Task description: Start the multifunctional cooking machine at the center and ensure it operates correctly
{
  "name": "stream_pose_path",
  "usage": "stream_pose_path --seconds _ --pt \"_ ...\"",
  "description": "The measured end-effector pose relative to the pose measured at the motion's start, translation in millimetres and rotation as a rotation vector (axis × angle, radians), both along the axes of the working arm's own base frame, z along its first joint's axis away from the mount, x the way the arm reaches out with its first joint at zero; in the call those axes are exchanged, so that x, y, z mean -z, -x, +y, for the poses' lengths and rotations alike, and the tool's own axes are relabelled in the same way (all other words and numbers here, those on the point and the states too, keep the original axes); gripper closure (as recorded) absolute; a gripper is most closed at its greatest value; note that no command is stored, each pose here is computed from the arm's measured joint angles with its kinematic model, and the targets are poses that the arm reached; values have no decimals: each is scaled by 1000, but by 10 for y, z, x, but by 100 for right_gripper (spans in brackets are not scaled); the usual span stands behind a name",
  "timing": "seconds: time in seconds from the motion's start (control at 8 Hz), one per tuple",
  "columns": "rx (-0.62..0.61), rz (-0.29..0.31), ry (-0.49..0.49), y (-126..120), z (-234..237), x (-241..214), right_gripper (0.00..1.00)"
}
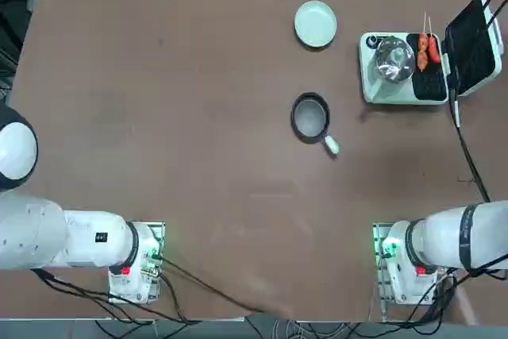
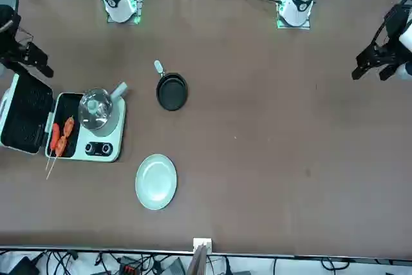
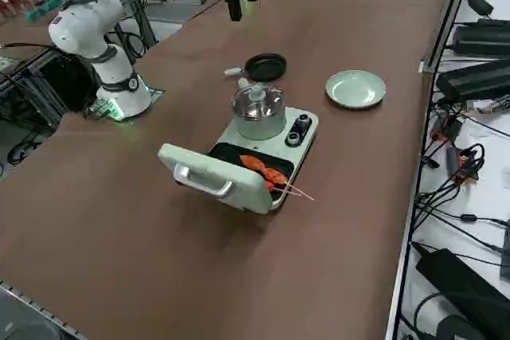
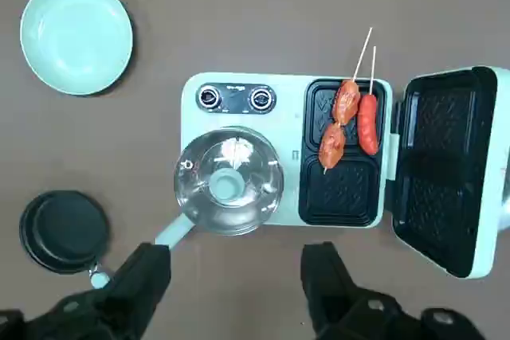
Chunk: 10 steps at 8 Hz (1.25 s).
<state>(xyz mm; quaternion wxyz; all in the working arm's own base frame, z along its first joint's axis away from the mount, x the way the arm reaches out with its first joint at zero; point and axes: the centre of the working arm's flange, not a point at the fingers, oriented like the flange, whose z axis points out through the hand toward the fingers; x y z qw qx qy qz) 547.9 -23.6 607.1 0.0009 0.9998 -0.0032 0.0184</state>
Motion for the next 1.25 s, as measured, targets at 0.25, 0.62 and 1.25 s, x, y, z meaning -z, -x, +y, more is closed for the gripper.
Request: stream_pose_path --seconds 0.25,0.62,1.25 --pt "34 -8 -1 -1 -2 -37 0" --pt "49 -8 0 -36 -7 -34 0" --pt "89 15 29 -863 269 1373 0"
